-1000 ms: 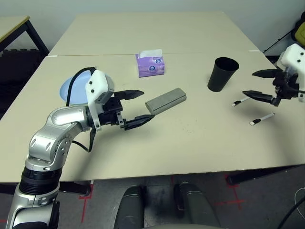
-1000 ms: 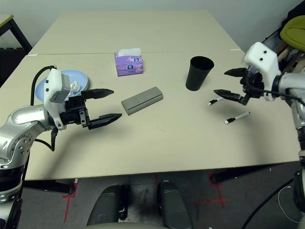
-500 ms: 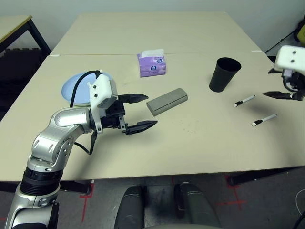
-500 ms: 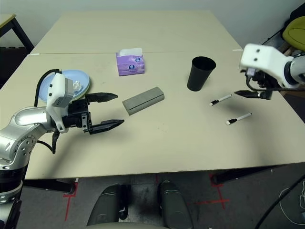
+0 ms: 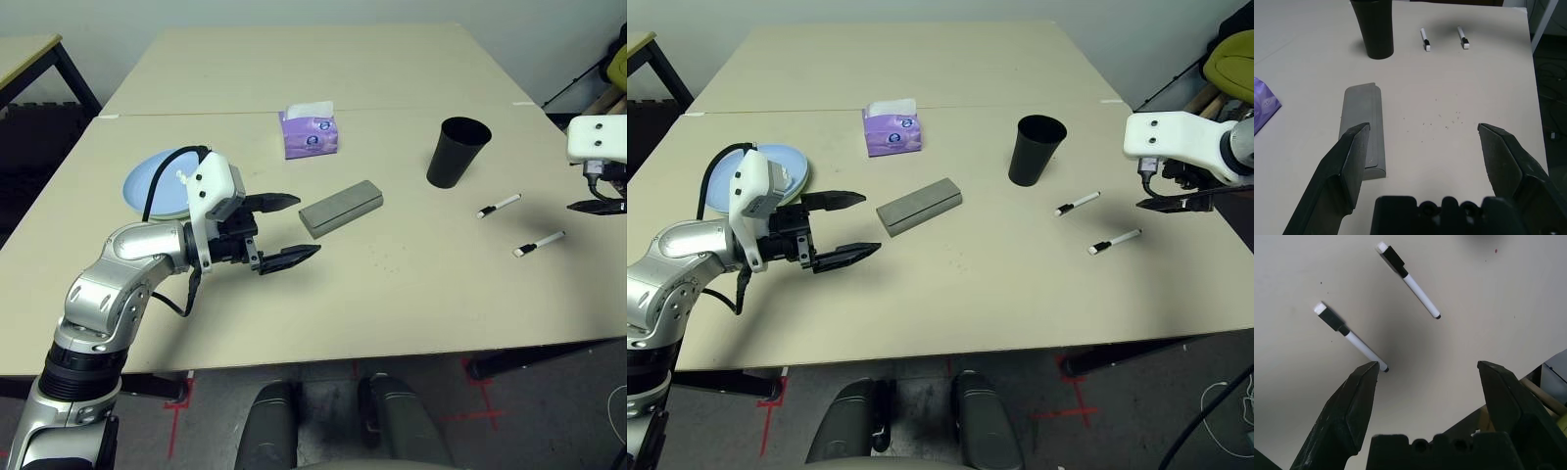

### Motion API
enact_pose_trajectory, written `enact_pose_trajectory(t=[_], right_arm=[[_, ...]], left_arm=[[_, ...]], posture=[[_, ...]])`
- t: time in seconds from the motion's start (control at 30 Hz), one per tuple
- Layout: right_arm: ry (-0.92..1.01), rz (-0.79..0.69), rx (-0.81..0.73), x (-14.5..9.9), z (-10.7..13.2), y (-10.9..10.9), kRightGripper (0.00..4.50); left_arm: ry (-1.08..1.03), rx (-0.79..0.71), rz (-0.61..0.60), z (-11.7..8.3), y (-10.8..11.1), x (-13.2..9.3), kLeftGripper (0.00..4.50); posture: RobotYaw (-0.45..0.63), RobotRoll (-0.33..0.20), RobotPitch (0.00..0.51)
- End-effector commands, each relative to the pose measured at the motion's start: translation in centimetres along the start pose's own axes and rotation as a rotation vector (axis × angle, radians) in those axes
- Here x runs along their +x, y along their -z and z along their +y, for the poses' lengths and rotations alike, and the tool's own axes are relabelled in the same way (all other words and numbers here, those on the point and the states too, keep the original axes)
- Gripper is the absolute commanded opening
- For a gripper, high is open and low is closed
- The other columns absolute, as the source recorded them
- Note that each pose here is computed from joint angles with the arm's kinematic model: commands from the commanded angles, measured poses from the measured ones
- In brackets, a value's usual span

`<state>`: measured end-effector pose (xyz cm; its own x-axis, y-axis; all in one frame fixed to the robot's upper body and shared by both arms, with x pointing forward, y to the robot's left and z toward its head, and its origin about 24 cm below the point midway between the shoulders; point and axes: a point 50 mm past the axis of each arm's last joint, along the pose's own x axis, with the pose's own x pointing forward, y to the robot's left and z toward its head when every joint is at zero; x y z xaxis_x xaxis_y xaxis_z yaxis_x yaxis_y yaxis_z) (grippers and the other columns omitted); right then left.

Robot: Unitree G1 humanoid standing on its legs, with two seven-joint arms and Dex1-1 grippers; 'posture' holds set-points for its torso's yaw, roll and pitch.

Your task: Organize and tidy the items on the table.

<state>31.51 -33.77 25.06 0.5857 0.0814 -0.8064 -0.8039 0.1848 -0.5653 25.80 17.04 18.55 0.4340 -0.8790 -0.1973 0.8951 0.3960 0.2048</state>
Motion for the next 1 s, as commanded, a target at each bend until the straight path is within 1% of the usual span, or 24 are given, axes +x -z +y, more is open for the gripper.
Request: enact_pose_trajectory(t=[0.03,0.23,0.4,0.63,0.8,1.0], right_arm=[[-0.016,0.029,-0.015,-0.5,0.0,0.4,4.50],[-0.080,0.055,-0.081,0.2,0.5,0.3,4.50],[-0.103,0.044,-0.120,0.2,0.4,-0.4,4.50],[-0.118,0.045,-0.128,0.5,0.5,-0.4,4.50],[-0.122,0.046,-0.126,0.5,0.6,-0.3,4.50],[-0.123,0.049,-0.122,0.5,0.6,-0.1,4.50]], left_arm=[[0.006,-0.021,0.047,-0.4,0.4,-0.1,4.48],[0.006,-0.041,0.059,-0.6,0.4,0.0,4.48],[-0.023,-0.044,0.057,-0.4,0.4,0.0,4.48],[-0.061,-0.040,0.029,-0.1,0.0,0.1,4.48],[-0.081,-0.041,-0.029,0.1,-0.6,0.2,4.48],[-0.082,-0.041,-0.039,0.2,-0.8,0.0,4.48]], posture=[[0.01,0.000,0.080],[0.01,0.000,0.081],[0.02,0.000,0.086],[0.02,0.000,0.090],[0.02,0.000,0.091],[0.02,0.000,0.092]])
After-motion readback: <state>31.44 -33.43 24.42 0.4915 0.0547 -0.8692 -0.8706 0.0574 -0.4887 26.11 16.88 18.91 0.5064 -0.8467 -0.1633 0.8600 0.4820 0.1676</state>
